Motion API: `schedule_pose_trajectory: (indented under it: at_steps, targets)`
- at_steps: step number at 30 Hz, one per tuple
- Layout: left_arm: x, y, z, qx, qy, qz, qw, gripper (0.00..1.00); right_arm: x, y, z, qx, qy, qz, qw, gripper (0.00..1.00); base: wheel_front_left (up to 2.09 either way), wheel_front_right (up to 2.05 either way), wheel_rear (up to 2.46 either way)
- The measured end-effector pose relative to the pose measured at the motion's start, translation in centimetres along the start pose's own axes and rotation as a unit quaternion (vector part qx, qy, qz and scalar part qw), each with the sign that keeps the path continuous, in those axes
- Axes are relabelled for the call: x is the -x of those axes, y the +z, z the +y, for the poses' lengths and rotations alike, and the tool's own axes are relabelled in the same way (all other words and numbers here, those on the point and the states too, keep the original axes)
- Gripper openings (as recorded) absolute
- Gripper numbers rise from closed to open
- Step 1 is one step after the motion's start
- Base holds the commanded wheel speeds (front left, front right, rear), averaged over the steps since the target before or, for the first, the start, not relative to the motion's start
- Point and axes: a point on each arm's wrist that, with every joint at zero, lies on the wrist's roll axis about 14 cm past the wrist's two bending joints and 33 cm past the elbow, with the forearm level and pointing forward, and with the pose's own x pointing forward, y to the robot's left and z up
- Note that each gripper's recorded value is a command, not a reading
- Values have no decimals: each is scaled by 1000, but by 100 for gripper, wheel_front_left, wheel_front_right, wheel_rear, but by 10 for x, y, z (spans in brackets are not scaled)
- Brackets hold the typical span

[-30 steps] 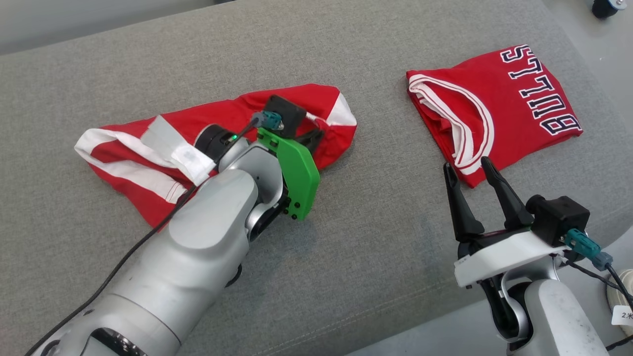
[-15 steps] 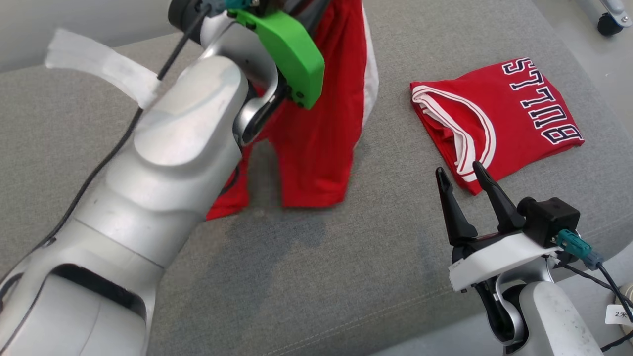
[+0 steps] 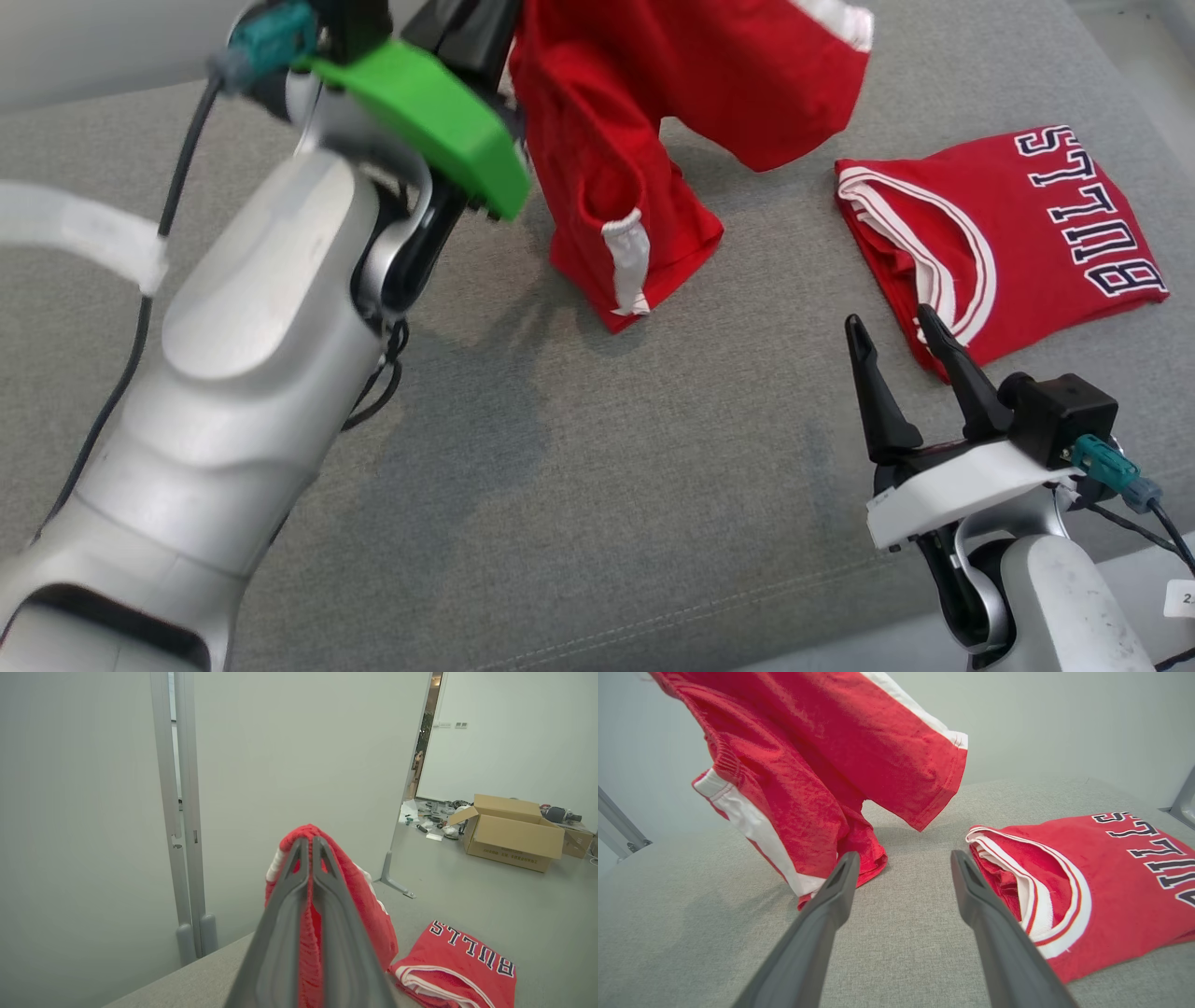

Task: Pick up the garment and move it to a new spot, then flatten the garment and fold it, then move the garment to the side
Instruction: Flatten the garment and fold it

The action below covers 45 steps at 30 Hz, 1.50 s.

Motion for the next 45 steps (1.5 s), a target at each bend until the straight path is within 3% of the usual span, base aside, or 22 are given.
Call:
schedule_pose_trajectory:
  at_steps: [4,9,14,21,22,23,24,33,38,40,45]
  targets:
    - [57,-49,20,17,33,48,998,0,-6,-3,10,2,16,6,1000,100,0,0,0]
    - [136,-103,19,38,51,120,991,0,-13,-5,26,4,39,13,999,100,0,0,0]
    - [200,-131,33,44,106,184,976,0,-18,-6,43,5,63,17,998,100,0,0,0]
    - [244,-142,51,45,173,217,960,0,-16,1,59,6,86,11,996,100,0,0,0]
    - [249,-144,54,45,182,223,957,11,-16,2,60,6,88,10,996,100,0,0,0]
    - [253,-147,56,46,190,228,954,49,-16,3,61,6,89,9,996,100,0,0,0]
    - [257,-149,59,44,199,235,950,100,-15,4,62,6,91,8,996,100,0,0,0]
    - [278,-161,76,49,266,251,929,100,-9,10,54,12,79,2,997,100,0,0,0]
    - [281,-127,98,26,338,174,925,100,-2,13,40,14,57,-1,998,100,0,0,0]
    - [288,-110,105,31,382,134,914,100,-1,18,27,18,39,-13,999,100,0,0,0]
    - [293,-71,100,15,414,59,908,100,3,20,9,9,13,-26,1000,100,0,0,0]
